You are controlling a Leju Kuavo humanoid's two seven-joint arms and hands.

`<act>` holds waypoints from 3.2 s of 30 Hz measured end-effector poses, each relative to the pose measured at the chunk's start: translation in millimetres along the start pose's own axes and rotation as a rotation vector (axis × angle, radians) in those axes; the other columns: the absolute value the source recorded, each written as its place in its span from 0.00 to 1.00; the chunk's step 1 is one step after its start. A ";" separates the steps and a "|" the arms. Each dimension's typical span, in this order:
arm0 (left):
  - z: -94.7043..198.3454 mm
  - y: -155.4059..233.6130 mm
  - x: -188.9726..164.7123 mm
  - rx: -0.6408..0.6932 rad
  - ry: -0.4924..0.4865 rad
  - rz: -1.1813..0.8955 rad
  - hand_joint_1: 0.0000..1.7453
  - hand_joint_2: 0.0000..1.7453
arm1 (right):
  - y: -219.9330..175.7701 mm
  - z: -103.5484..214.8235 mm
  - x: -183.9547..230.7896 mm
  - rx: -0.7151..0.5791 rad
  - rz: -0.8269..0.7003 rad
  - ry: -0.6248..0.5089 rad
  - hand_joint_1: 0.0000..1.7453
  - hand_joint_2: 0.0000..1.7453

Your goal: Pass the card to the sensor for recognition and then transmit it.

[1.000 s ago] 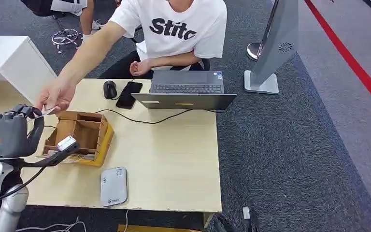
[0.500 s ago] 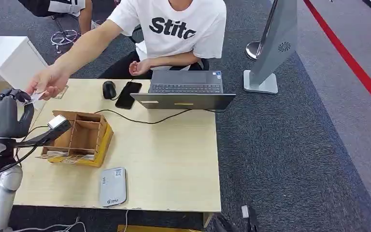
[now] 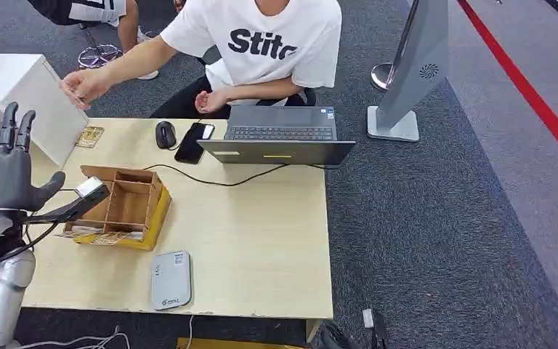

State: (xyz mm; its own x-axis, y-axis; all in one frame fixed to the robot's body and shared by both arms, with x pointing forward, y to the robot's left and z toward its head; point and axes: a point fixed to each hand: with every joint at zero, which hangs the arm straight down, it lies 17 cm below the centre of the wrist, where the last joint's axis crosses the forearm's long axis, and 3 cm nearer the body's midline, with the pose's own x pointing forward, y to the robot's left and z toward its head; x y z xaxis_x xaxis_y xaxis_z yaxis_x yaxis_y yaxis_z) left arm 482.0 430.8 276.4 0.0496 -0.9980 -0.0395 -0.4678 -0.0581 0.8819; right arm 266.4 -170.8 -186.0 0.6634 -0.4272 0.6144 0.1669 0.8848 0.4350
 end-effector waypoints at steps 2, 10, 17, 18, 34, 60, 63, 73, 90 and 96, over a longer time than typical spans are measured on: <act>0.2 -0.7 0.0 -0.002 0.000 0.000 0.00 1.00 | 0.0 0.0 0.0 0.000 0.000 0.000 0.00 1.00; 0.2 -0.7 0.0 -0.002 0.000 0.000 0.00 1.00 | 0.0 0.0 0.0 0.000 0.000 0.000 0.00 1.00; 0.8 -3.4 0.3 -0.008 0.000 0.000 0.00 1.00 | 0.0 0.0 0.1 0.000 0.000 0.000 0.00 1.00; 1.2 -4.7 0.2 -0.011 0.000 0.000 0.00 1.00 | 0.0 0.0 0.0 0.000 0.000 0.000 0.00 1.00; 147.1 -47.8 121.6 -0.135 -0.328 -0.077 0.00 1.00 | -10.2 1.4 9.5 -0.033 -0.062 -0.053 0.00 1.00; 170.1 -105.6 75.2 -0.350 -0.194 -0.004 0.00 1.00 | -7.5 2.0 4.9 -0.015 -0.043 -0.030 0.00 1.00; 168.1 -116.8 56.9 -0.374 -0.171 -0.018 0.00 1.00 | -4.4 1.9 3.5 -0.007 -0.037 -0.025 0.00 1.00; 160.0 -126.4 40.3 -0.364 -0.154 -0.062 0.00 1.00 | 5.2 1.0 1.5 0.014 -0.031 -0.018 0.00 1.00; 150.1 -125.3 36.2 -0.325 -0.153 -0.060 0.00 1.00 | 14.1 0.0 -0.9 0.028 -0.035 -0.007 0.00 1.00; 148.8 -127.2 35.0 -0.328 -0.151 -0.063 0.00 1.00 | 15.3 -0.2 -1.4 0.031 -0.036 -0.003 0.00 1.00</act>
State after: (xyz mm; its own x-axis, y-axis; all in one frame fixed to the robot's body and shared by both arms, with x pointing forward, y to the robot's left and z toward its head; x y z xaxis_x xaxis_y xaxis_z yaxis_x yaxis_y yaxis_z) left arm 412.0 399.5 93.0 -0.0730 -0.9866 -0.1460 -0.1593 -0.1330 0.9782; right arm 268.2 -156.6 -180.3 0.6551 -0.4595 0.5997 0.1684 0.8626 0.4770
